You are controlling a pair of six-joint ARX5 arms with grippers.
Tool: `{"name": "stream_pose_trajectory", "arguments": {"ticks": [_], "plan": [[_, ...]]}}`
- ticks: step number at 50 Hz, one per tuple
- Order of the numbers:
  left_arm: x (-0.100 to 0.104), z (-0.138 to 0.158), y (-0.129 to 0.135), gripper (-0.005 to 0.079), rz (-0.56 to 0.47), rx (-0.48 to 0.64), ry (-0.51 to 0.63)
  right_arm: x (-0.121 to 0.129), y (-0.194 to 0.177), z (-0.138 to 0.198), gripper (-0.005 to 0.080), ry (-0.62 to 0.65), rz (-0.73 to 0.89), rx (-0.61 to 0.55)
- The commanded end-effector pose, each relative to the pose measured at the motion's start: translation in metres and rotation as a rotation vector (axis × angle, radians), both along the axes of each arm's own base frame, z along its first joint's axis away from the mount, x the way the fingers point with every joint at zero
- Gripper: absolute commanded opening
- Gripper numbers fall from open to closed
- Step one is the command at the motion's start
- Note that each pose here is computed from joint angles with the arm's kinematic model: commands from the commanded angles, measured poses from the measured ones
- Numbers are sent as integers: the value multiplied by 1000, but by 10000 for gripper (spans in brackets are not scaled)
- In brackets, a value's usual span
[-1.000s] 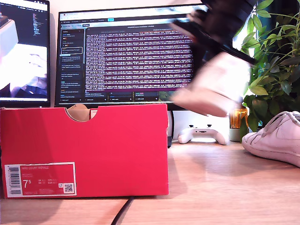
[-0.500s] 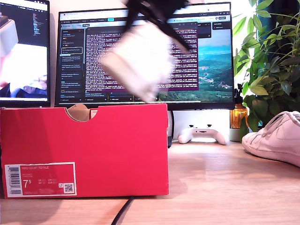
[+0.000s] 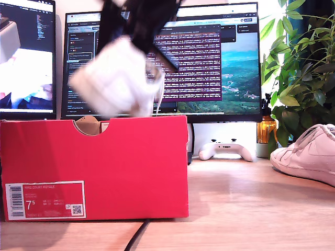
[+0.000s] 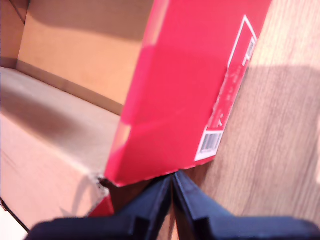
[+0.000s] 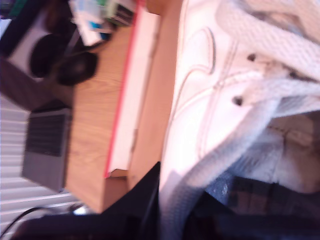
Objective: Pack the white shoes by picking the first shoe and placing it inside the red shoebox, left side, then picking and rotating the second shoe and placing it in the shoebox
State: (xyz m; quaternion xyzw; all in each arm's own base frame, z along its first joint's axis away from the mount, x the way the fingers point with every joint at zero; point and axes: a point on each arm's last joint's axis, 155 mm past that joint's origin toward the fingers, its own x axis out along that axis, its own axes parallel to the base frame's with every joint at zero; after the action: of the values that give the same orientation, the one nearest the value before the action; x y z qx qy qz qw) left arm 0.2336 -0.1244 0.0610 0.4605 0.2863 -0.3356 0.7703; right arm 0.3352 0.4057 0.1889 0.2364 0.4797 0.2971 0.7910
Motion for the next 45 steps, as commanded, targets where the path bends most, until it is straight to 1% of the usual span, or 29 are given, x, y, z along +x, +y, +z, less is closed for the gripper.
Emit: {"name": "stream_pose_trajectory", "arguments": {"ticks": [1, 10, 45], "plan": [[3, 4, -3, -11, -1, -13, -8, 3, 12, 30, -13, -72, 6, 60], [3, 4, -3, -11, -1, -13, -8, 9, 18, 14, -13, -68, -5, 45], [3, 4, -3, -11, -1, -13, -8, 13, 38, -54, -13, -16, 5, -31]]}}
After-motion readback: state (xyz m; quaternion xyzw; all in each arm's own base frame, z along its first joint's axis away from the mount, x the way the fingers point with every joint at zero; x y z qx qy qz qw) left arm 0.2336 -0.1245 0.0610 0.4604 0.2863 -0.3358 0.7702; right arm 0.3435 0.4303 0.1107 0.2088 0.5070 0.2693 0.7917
